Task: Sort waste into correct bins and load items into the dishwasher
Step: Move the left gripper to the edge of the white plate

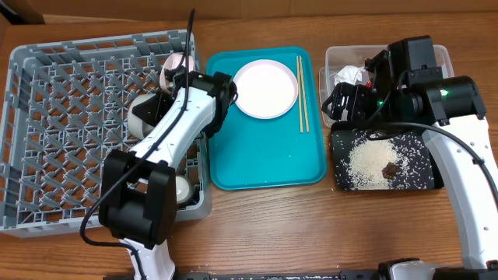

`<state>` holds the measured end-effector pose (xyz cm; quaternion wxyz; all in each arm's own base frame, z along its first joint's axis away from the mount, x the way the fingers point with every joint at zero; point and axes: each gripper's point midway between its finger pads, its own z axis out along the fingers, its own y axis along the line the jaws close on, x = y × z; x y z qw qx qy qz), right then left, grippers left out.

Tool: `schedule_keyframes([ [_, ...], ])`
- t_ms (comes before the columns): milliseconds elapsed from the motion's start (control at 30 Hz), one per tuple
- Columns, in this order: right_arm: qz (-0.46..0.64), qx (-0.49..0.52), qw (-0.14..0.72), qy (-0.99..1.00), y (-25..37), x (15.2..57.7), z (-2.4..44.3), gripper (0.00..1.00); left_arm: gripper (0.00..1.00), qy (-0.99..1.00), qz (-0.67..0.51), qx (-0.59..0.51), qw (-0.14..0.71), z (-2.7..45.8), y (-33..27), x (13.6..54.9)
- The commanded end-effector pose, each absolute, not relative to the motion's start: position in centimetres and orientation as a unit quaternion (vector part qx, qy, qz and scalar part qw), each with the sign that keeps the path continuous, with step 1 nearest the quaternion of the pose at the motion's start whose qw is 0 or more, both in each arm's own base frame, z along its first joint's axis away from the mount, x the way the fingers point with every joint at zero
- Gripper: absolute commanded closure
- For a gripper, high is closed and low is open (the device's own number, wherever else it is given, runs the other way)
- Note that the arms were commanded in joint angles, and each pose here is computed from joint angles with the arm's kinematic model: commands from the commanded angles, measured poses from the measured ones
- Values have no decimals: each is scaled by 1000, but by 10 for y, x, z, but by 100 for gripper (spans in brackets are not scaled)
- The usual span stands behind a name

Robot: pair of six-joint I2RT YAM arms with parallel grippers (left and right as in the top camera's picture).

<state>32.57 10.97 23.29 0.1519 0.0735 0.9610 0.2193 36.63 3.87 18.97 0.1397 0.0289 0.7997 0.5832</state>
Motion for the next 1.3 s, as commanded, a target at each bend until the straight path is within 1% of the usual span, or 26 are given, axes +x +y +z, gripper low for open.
schedule_keyframes([
  [0, 219, 69, 164, 959, 109, 328, 239, 0, 96, 795, 590, 50, 131, 181, 32, 368],
  [167, 219, 69, 163, 959, 109, 328, 239, 0, 96, 794, 588, 69, 140, 181, 17, 369],
  [233, 219, 69, 164, 959, 109, 328, 239, 0, 93, 793, 587, 76, 145, 181, 10, 369],
  [267, 219, 69, 163, 959, 109, 328, 239, 0, 89, 792, 586, 83, 151, 181, 4, 369],
  [333, 219, 69, 163, 959, 109, 328, 239, 0, 76, 792, 584, 89, 155, 181, -2, 369],
  [400, 219, 69, 163, 959, 109, 328, 239, 0, 67, 791, 583, 94, 159, 181, -7, 369],
  [433, 219, 69, 164, 959, 109, 328, 239, 0, 60, 791, 583, 96, 160, 181, -9, 369],
  [533, 219, 69, 163, 959, 109, 328, 239, 0, 49, 790, 582, 100, 163, 181, -12, 369],
  [600, 219, 69, 163, 959, 109, 328, 239, 0, 44, 790, 582, 102, 164, 181, -14, 369],
  [733, 219, 69, 164, 959, 109, 328, 239, 0, 39, 805, 565, 98, 155, 180, -17, 367],
  [900, 219, 69, 163, 959, 109, 328, 239, 0, 32, 855, 495, 73, 138, 185, -31, 366],
  [1033, 219, 69, 164, 959, 109, 328, 239, 0, 29, 900, 416, 90, 92, 179, -49, 357],
  [1167, 219, 69, 163, 959, 109, 328, 239, 0, 24, 944, 305, 122, 35, 157, -78, 342],
  [1267, 219, 69, 163, 959, 109, 328, 239, 0, 23, 955, 267, 131, 15, 149, -89, 335],
])
